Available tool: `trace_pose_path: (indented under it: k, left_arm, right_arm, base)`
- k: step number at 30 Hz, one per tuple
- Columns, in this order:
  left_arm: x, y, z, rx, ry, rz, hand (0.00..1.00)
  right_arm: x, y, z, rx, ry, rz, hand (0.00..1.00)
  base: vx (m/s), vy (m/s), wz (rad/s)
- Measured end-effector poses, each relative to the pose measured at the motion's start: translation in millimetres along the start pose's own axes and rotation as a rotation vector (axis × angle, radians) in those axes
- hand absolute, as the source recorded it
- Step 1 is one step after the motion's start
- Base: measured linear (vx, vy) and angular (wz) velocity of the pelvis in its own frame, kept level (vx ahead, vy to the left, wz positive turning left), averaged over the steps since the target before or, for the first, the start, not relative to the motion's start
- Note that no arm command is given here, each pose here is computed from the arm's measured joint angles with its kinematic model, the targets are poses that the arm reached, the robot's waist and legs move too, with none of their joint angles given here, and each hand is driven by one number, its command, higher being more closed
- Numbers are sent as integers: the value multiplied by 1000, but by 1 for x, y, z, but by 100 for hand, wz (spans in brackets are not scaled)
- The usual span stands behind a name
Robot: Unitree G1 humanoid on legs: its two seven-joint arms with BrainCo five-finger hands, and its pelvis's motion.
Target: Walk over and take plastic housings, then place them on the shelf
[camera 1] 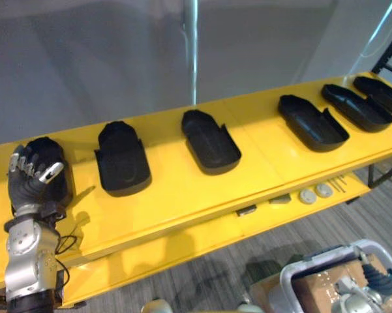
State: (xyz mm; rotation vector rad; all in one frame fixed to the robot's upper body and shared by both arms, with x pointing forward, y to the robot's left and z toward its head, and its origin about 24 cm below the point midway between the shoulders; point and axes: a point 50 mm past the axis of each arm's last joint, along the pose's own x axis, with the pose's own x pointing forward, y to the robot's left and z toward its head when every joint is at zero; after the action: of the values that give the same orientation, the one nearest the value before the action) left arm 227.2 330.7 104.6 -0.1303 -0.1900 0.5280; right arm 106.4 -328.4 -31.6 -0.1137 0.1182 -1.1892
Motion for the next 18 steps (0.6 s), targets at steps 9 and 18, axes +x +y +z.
trace_pose_path:
  k: [9,18]
  left_arm:
    - [-1,-8,-5,-11,4,-93,0]
    - [-2,-12,-18,-11,123,-158,0]
  right_arm:
    - [-1,-2,-2,-9,6,0,0]
    - [8,-6,0,-41,-8,21,0]
  base:
    - [21,-8,-1]
    - [14,3,0]
